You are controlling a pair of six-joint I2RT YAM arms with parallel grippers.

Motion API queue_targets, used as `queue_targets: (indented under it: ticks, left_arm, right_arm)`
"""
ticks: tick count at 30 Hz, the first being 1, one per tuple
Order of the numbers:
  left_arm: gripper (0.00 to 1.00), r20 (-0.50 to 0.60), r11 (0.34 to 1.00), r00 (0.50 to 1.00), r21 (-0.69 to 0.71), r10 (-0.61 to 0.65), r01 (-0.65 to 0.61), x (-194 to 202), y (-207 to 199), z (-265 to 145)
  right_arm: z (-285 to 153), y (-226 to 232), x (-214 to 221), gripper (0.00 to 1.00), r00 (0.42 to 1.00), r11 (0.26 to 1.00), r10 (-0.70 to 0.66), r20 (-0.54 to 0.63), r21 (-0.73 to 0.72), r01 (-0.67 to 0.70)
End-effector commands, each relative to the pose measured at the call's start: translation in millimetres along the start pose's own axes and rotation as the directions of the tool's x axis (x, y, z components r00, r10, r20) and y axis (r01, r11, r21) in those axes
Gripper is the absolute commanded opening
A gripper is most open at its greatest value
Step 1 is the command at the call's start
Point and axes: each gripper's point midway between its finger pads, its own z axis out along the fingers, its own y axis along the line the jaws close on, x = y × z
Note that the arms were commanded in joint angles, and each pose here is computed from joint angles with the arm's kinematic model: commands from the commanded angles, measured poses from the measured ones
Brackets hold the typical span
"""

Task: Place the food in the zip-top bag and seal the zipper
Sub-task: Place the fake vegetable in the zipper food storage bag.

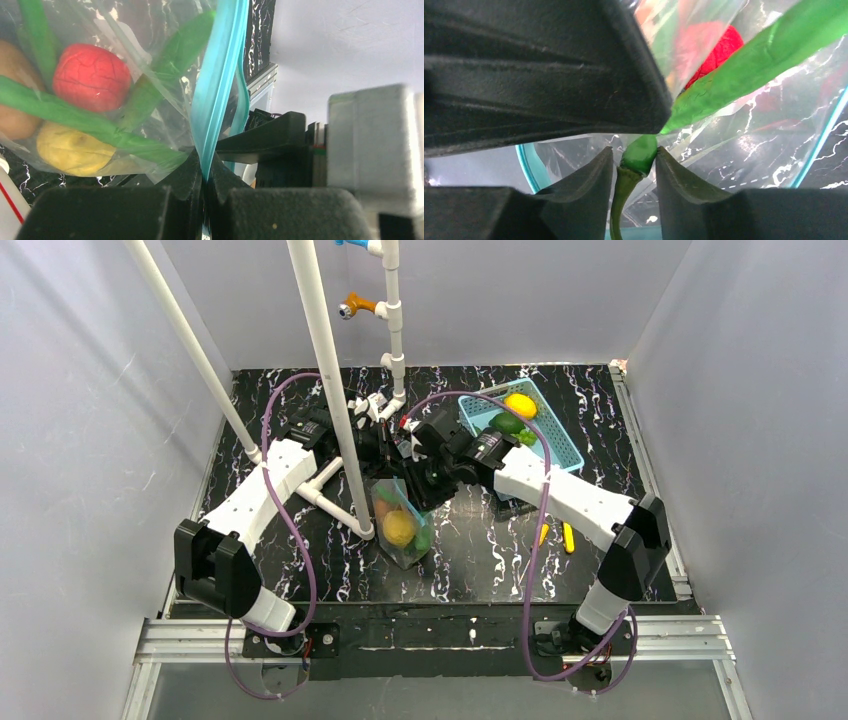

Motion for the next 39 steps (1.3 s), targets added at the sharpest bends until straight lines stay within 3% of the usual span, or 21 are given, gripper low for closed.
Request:
queue_targets:
  ticks: [1,6,13,23,34,39]
  left_arm:
    - [0.0,0.002,0.999,1.0,0.034,0.029,-0.029,9,-12,-10]
    - [0.0,-0.001,0.999,1.0,0.03,0.029,-0.028,11,-9,-10]
    - [0.0,0.003,0.999,0.999,0.036,0.033,-0.033,10,-12,-12]
    - [0.0,0.001,0.999,0.999,0.038,0.036,-0.036,9,-14,-13]
    - [0.0,0.006,0.999,0.999,0.039,0.034,-0.034,7,-16,-13]
    - [0.0,0.003,0.999,0.999,0.032,0.034,-0.034,9,-15,-14]
  right_arm:
    - [-28,23,-11,0.48,0.997,0.995,-0.024,0.073,-0.094,0.031]
    - [-66,33,-29,0.59,0.99,0.988,-0.024,0.142,-0.15,0.046]
    - [-78,16,-33,0.59,0.987,0.99,-0.054,0.152,-0.119,0.073]
    - [-61,22,-9,0.33,0.989,0.969,-0.144,0.017,-0.198,0.145]
    - [-35,44,0,0.06,0.997,0.944,-0.042,-0.068,-0.331,0.017]
    - [-53,36,-15,0.16,0.996,0.962,-0.081,0.035,-0.261,0.087]
